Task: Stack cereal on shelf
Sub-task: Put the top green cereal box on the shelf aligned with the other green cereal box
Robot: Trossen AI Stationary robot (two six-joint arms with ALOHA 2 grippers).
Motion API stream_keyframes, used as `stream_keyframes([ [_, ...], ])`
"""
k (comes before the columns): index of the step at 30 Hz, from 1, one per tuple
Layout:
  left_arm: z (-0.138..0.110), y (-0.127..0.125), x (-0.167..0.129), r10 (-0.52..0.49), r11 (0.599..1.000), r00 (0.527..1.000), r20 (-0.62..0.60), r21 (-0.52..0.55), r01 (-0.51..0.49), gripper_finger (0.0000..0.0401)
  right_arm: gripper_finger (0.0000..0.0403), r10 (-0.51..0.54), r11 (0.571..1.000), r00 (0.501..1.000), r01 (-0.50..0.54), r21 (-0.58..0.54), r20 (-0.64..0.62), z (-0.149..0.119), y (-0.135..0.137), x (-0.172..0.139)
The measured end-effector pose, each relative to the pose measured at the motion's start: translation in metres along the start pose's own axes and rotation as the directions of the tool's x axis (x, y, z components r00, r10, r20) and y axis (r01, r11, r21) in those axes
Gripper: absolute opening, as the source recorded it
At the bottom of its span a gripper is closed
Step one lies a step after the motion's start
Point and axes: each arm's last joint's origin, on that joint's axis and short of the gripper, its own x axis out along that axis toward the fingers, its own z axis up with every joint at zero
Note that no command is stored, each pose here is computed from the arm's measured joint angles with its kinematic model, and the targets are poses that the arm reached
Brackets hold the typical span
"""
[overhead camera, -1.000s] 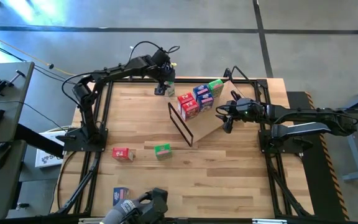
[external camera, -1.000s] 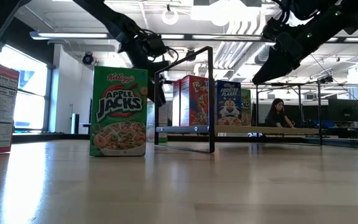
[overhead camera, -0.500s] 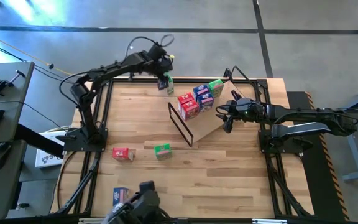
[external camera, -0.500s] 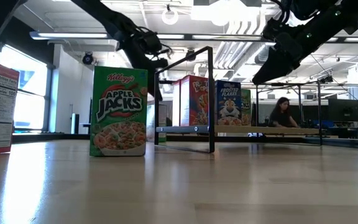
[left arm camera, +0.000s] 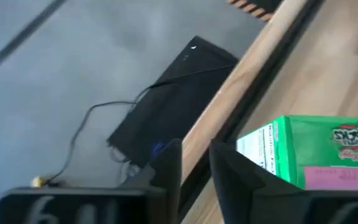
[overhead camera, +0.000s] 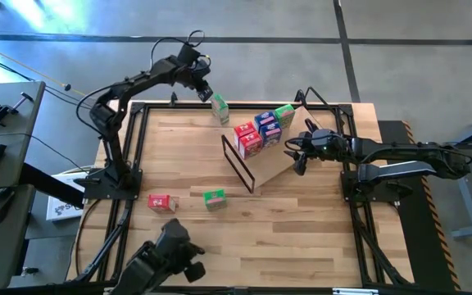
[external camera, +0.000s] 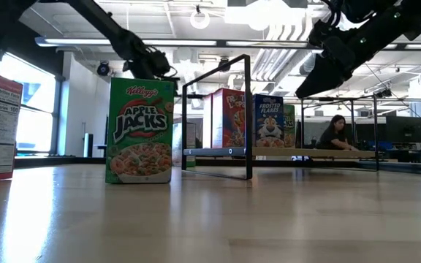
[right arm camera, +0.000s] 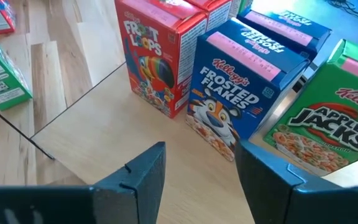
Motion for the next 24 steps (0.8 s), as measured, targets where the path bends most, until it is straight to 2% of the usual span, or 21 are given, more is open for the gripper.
stream_keyframes([
  [4, -0.005, 0.003, 0.009, -0.12, 0.993, 0.993, 0.009, 0.011, 0.119, 0.0034, 0.0181, 0.0, 1.0, 1.0, 0.0, 0.006, 0.002, 0.0, 0.0, 0.0],
  [9, -0.004, -0.003, 0.009, -0.159, 0.987, 0.987, 0.004, 0.032, 0.159, 0.0007, 0.0181, 0.002, 1.0, 1.0, -0.002, 0.02, 0.002, 0.0, 0.0, 0.0],
  [13, -0.006, -0.007, 0.008, -0.214, 0.976, 0.977, -0.015, 0.025, 0.215, 0.0003, 0.0181, 0.005, 1.0, 1.0, -0.005, 0.02, 0.002, 0.0, 0.0, 0.0],
  [24, -0.013, -0.01, 0.004, -0.245, 0.968, 0.965, -0.089, 0.031, 0.249, 0.0003, 0.0181, 0.016, 1.0, 1.0, -0.016, 0.023, 0.002, 0.0, 0.0, 0.0],
])
